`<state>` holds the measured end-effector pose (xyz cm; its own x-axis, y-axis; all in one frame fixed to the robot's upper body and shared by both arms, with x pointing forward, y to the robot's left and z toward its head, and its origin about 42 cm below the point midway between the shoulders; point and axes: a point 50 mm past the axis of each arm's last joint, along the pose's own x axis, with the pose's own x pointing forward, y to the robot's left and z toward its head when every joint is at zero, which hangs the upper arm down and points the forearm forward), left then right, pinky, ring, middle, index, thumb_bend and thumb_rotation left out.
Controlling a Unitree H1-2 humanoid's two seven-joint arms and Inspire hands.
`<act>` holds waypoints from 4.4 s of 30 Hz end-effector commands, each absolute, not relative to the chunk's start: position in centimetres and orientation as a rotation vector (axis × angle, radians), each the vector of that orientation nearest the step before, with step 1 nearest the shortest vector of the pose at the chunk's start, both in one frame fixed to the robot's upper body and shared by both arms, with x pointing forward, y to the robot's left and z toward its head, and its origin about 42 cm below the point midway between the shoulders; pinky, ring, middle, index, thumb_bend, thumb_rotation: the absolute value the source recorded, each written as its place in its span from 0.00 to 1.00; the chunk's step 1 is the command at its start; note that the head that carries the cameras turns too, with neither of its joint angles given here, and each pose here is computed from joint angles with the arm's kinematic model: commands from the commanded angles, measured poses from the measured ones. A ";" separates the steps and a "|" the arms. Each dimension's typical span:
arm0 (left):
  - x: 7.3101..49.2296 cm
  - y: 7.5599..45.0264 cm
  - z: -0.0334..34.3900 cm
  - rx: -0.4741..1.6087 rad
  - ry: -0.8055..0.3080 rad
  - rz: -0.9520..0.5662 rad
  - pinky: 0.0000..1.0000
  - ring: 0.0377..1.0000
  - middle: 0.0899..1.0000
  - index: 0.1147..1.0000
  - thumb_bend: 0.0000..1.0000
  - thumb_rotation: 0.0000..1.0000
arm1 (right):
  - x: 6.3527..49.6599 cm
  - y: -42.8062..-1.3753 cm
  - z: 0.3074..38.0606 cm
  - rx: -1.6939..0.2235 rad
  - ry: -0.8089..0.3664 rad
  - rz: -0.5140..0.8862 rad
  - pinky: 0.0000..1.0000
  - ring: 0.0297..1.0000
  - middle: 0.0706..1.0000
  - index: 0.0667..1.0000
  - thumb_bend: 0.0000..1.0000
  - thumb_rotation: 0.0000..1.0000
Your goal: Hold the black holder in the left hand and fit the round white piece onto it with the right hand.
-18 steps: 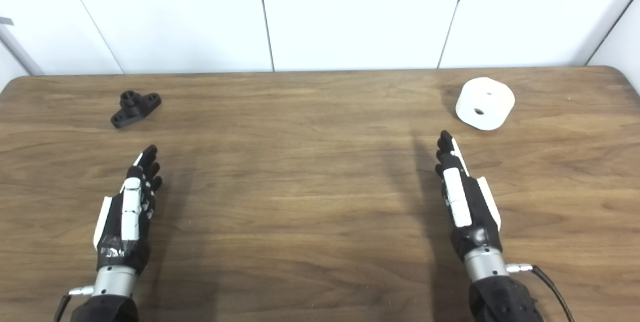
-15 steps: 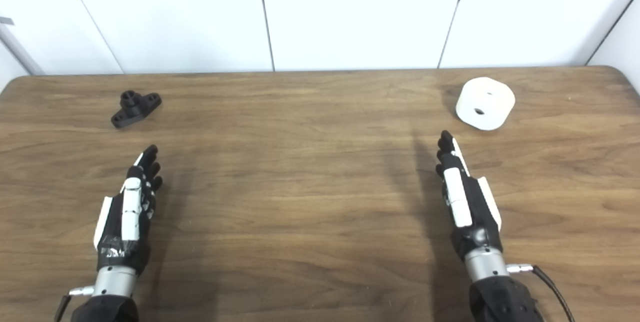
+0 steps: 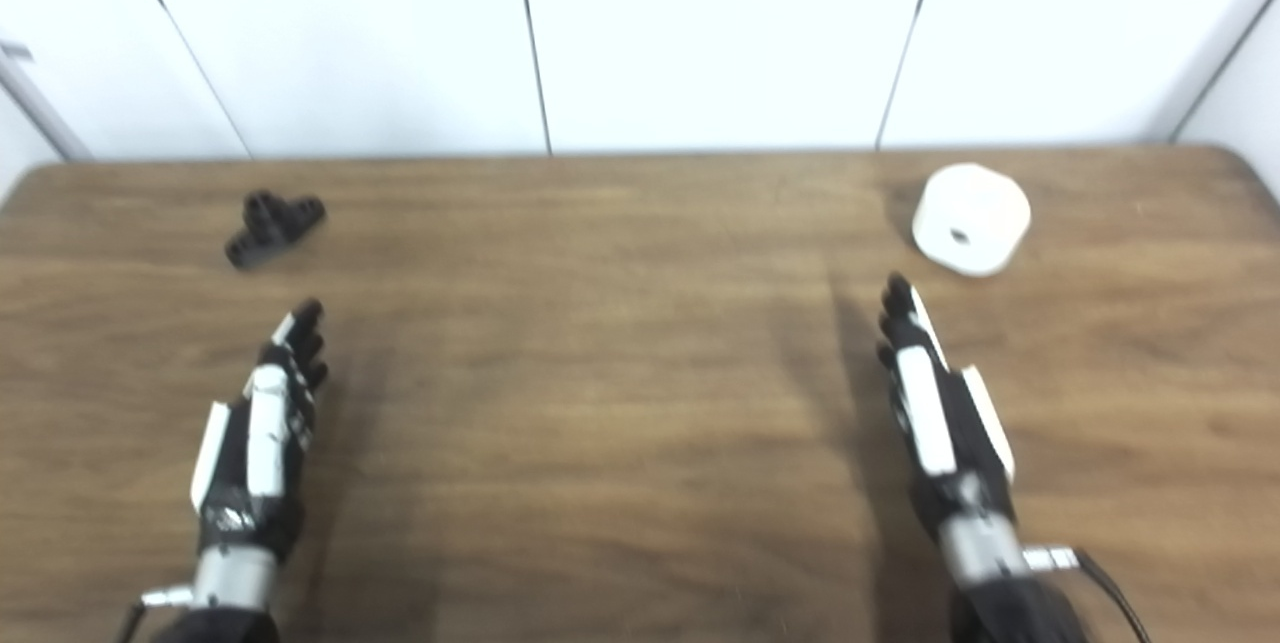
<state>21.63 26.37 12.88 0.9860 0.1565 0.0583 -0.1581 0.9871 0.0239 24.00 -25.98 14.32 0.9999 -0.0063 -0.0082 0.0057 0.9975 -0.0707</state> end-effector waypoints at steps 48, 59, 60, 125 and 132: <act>24.7 31.7 21.4 0.517 -0.120 0.361 1.00 1.00 0.96 0.90 0.89 0.35 | 23.5 -27.1 14.2 -0.064 -0.037 0.022 1.00 1.00 1.00 1.00 0.62 1.00; 29.3 36.6 22.9 0.761 -0.057 0.420 1.00 1.00 0.96 0.83 0.87 0.31 | 23.7 -26.8 14.7 -0.066 -0.043 0.019 1.00 1.00 1.00 1.00 0.60 1.00; 29.7 37.0 22.9 0.774 -0.049 0.425 1.00 1.00 0.96 0.82 0.88 0.31 | 23.7 -26.8 14.7 -0.067 -0.044 0.019 1.00 1.00 1.00 1.00 0.60 1.00; 45.4 39.3 18.1 0.956 0.221 0.347 1.00 1.00 0.94 0.75 0.90 0.33 | 23.2 -26.2 15.6 -0.083 -0.041 0.001 1.00 1.00 1.00 1.00 0.52 1.00; 44.8 40.0 17.9 0.962 0.247 0.359 1.00 1.00 0.94 0.74 0.89 0.32 | 23.2 -26.3 15.7 -0.085 -0.051 0.001 1.00 1.00 1.00 1.00 0.50 1.00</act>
